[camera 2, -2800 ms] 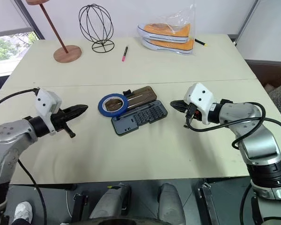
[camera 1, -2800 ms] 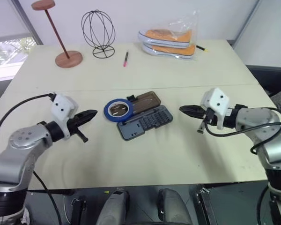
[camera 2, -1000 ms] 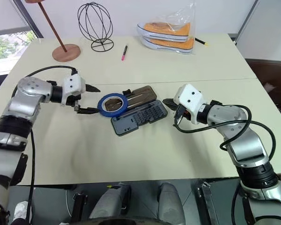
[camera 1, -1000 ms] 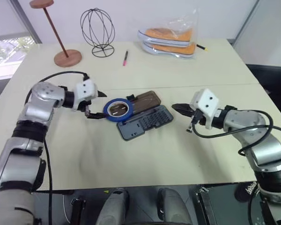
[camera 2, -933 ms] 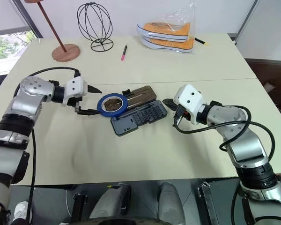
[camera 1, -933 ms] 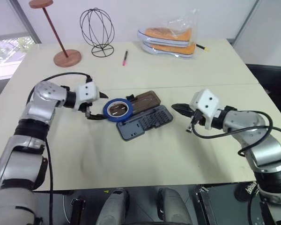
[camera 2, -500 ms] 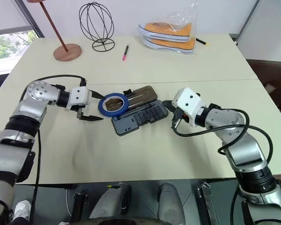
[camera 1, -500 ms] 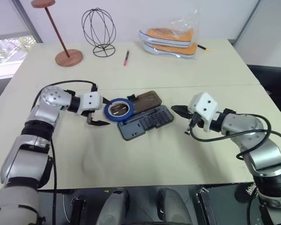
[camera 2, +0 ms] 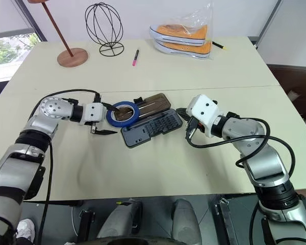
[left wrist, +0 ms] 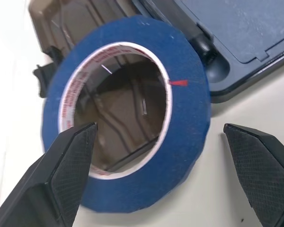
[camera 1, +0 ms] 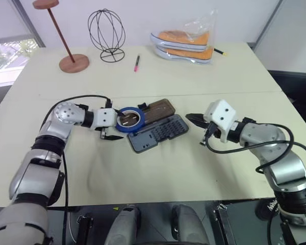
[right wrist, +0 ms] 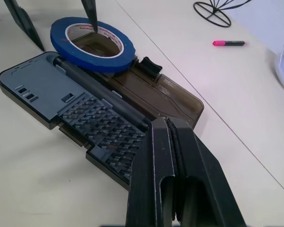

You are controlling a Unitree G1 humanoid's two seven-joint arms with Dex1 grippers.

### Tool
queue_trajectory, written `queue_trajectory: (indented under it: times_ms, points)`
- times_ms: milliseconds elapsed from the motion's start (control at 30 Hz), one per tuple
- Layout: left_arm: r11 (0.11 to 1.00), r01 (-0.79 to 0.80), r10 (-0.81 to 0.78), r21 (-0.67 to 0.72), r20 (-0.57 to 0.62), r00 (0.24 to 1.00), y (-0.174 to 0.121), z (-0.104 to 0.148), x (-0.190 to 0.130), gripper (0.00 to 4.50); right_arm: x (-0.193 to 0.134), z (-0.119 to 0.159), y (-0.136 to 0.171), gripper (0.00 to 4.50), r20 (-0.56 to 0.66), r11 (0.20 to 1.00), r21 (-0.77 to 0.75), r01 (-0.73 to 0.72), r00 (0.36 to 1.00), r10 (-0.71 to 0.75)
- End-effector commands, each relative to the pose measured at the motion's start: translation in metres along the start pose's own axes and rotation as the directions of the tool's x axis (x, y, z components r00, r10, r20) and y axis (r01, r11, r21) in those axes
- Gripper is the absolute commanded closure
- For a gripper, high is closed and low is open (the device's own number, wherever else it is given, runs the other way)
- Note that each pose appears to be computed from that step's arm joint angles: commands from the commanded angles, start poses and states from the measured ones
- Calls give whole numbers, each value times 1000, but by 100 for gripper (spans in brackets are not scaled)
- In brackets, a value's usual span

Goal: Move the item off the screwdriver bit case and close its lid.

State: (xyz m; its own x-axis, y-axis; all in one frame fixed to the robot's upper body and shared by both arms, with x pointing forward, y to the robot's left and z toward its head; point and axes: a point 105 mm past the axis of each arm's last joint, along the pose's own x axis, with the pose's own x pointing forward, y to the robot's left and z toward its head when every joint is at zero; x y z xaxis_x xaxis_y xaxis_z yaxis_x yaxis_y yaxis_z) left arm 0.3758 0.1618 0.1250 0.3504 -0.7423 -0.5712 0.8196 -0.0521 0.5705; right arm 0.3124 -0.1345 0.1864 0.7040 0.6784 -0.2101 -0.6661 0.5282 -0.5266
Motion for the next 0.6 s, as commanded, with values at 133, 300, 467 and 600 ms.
queue_trajectory:
  times_ms: [133, 300, 467, 600]
  points:
    - [999, -17, 17, 29, -1, 1000, -3, -2, 2, 294, 0, 13, -1, 450, 37, 999, -38, 11, 999, -10]
    - [999, -19, 19, 40, -4, 1000, -6, -5, 4, 406, 0, 13, 0, 450, 34, 999, -41, 7, 999, -6]
    - [996, -72, 71, 60, 12, 997, -1, -2, -5, 406, -1, 13, 1, 450, 31, 999, -38, 3, 1000, -2]
    - [980, -200, 199, 20, 52, 979, 16, 4, -19, 406, 0, 11, 4, 450, 29, 999, -33, -3, 1000, 4]
